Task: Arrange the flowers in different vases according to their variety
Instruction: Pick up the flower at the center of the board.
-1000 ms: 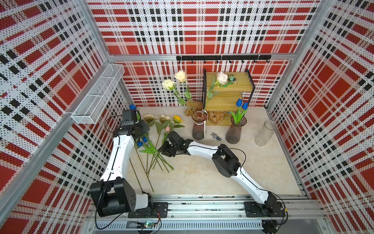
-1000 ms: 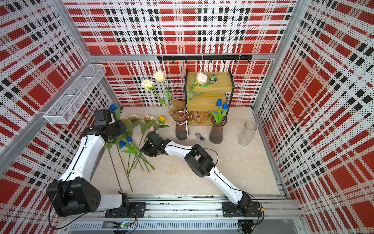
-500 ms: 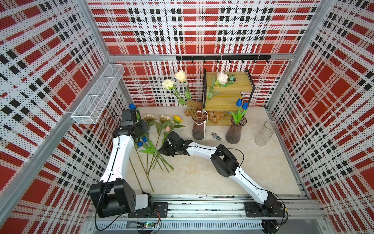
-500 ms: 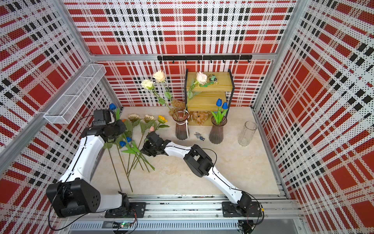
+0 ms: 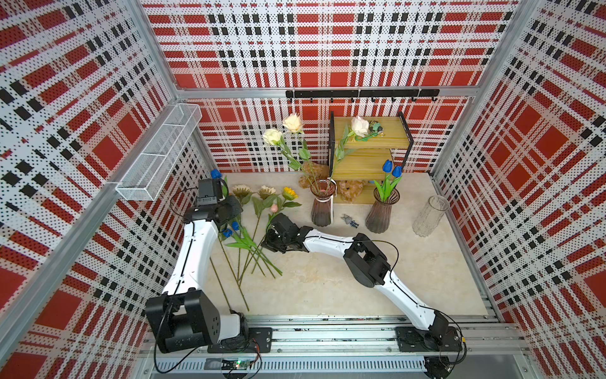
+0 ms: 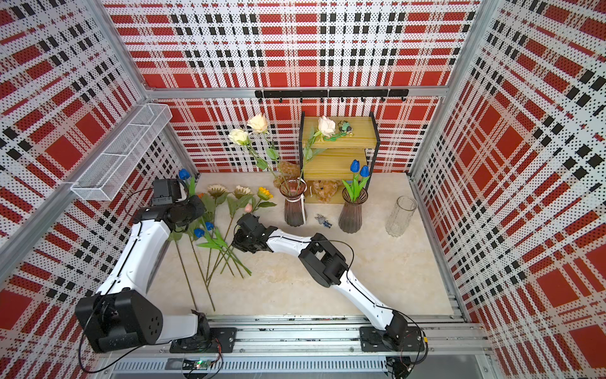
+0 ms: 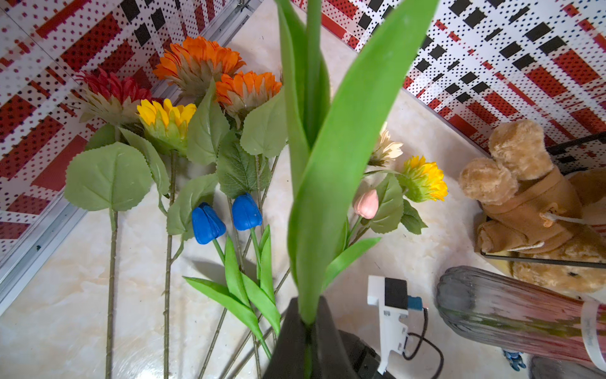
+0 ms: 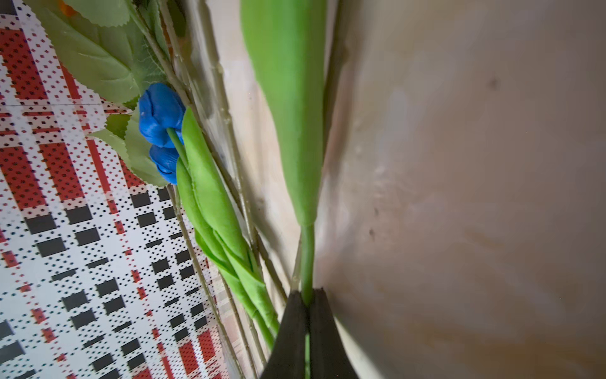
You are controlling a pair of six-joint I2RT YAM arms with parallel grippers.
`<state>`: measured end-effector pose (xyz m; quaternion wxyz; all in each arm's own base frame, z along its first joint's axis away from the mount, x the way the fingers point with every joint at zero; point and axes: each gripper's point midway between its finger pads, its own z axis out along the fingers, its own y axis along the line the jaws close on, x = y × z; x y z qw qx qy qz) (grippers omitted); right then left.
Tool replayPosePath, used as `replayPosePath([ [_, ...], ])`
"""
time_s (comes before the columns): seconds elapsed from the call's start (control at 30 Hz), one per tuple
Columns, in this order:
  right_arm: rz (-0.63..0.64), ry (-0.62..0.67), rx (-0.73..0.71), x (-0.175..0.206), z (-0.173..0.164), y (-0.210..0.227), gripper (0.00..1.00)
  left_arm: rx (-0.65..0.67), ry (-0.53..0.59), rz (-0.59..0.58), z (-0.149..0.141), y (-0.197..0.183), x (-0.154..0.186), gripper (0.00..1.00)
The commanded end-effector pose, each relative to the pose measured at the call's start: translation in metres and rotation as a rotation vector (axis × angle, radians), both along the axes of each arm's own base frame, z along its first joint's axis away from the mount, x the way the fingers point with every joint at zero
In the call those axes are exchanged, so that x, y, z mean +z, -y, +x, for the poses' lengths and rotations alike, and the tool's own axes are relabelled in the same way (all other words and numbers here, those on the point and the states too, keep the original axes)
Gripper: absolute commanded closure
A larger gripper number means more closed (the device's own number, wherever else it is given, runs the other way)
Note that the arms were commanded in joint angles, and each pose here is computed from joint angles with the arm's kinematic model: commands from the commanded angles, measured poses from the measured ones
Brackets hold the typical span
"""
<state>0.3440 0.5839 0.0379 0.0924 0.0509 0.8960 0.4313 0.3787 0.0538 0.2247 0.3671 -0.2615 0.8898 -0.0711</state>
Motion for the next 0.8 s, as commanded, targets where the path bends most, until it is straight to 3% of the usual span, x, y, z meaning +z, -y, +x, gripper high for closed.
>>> replayPosePath([
  [0.0,-0.055,0.142,0.0,0.043,0.004,0.01,1.0,-0.012,0.049,0.009,0.004,0.0,0.015,1.0],
  [0.27,-0.137,0.25,0.04,0.077,-0.003,0.027,1.0,-0.046,0.062,0.015,0.009,0.018,0.021,1.0],
  [0.4,-0.2,0.401,0.04,0.102,-0.002,0.046,1.0,-0.066,0.095,0.037,0.011,0.034,0.03,1.0],
  [0.6,-0.275,0.695,0.062,0.173,-0.003,0.069,1.0,-0.044,0.245,0.061,0.001,0.043,0.075,1.0],
  [0.77,-0.243,0.817,0.082,0.228,-0.015,0.079,1.0,-0.024,0.34,0.08,-0.007,0.045,0.111,1.0],
])
